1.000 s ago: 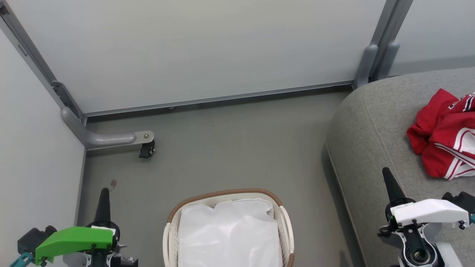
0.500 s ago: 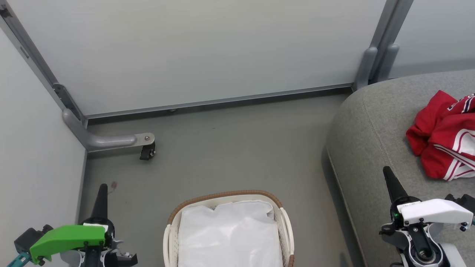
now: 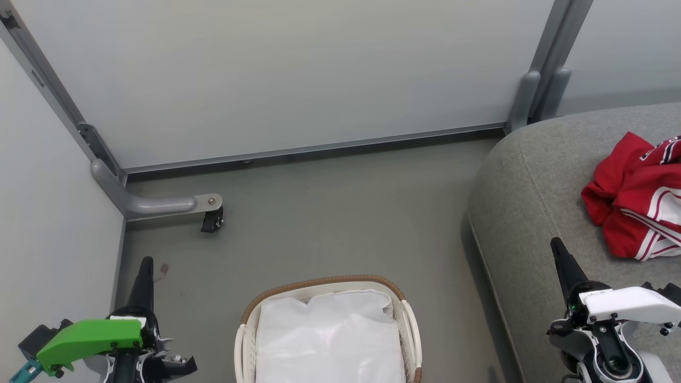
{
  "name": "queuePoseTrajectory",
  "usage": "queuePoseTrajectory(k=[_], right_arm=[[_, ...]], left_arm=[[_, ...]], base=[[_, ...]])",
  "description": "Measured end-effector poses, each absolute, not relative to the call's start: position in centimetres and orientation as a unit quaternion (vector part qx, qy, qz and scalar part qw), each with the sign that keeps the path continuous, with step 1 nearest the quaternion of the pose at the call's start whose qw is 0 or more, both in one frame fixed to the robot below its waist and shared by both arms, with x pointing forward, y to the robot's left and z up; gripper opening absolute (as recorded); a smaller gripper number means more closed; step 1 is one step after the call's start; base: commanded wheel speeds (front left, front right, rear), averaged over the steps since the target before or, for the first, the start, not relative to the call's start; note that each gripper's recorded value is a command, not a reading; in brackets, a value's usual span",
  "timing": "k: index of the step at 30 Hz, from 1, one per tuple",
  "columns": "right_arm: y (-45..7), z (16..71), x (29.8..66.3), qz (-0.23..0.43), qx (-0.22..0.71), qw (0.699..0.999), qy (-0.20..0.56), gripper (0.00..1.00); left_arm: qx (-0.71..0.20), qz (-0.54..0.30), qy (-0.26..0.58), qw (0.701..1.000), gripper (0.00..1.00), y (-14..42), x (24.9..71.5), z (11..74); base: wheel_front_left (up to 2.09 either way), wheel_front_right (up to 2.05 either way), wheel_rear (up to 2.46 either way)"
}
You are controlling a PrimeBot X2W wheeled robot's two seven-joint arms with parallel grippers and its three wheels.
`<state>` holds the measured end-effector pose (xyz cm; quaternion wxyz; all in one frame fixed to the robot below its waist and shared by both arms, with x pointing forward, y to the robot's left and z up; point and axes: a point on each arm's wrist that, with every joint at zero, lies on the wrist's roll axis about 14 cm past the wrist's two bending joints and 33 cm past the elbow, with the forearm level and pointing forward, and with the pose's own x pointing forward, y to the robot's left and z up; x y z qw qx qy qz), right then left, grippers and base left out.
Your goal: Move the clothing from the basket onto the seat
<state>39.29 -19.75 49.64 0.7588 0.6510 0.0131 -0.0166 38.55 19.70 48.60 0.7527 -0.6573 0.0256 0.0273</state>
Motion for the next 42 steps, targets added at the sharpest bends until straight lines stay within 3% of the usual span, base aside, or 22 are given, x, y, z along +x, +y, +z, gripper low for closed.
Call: queuePoseTrajectory(k=[23,42], right_arm=[[-19.9,50.8,39.0,0.001,0.709,0.705,0.0,0.0],[-19.9,50.8,39.0,0.001,0.709,0.705,0.0,0.0]], left_arm=[[-0.709,0.006,0.005,0.705,0.0,19.9,38.7,50.2],[-0.709,0.004,0.004,0.705,0.0,19.9,38.7,50.4]], base=[[0.0,0.0,0.0],[0.0,0.0,0.0]])
